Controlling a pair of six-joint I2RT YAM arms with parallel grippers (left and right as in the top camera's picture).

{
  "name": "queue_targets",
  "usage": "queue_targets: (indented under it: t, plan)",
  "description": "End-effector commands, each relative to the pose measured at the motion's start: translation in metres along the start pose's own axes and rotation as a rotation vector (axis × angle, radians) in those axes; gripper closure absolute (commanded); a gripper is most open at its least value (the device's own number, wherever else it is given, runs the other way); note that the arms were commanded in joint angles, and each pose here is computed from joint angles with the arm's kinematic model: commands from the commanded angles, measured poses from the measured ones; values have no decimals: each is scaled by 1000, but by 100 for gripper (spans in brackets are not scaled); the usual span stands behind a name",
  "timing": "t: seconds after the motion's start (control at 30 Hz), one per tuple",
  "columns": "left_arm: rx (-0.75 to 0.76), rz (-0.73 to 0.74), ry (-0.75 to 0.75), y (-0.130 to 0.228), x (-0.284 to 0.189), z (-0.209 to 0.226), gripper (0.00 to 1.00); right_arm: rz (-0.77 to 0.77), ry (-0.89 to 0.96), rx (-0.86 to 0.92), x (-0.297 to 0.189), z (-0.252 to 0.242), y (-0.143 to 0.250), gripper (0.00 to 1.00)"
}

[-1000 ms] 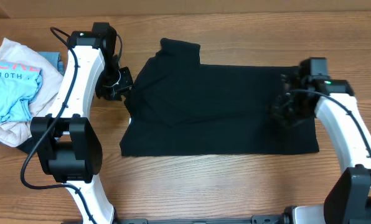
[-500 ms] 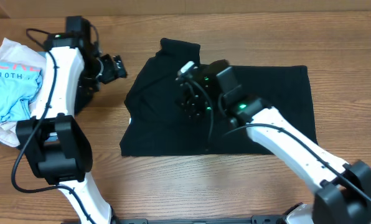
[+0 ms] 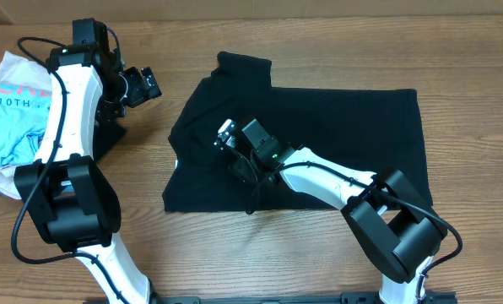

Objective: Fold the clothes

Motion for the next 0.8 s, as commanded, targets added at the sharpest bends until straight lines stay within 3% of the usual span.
queue_targets:
  t: [0.0,0.23,0.37,0.57,0.77]
  plan:
    - [22,-20,-3,-4,-4,1,0,-7,14,-21,-8,1,-6,32]
    - [22,-19,-3,-4,-4,1,0,-114,-2,-50,-62,17,-43,33]
    - [22,-19,-3,-4,-4,1,0,-64,-46,-70,-67,28,-34,36]
    - [72,-333,48,-61,-14,-12,0,-61,-77,-71,-67,32,-33,38]
    - [76,-350,51,-64,-16,-13,0,-54,-118,-73,-64,37,-31,48]
Point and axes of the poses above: each gripper's point midway between its finger pads, its own x axis out along the fingers, its own z axis along the line the jaws close on, y = z × x, the point moved 6 cm from there along -x, back along the fingers, and after that the axes turned 5 degrees about x, right-handed, at the moved point
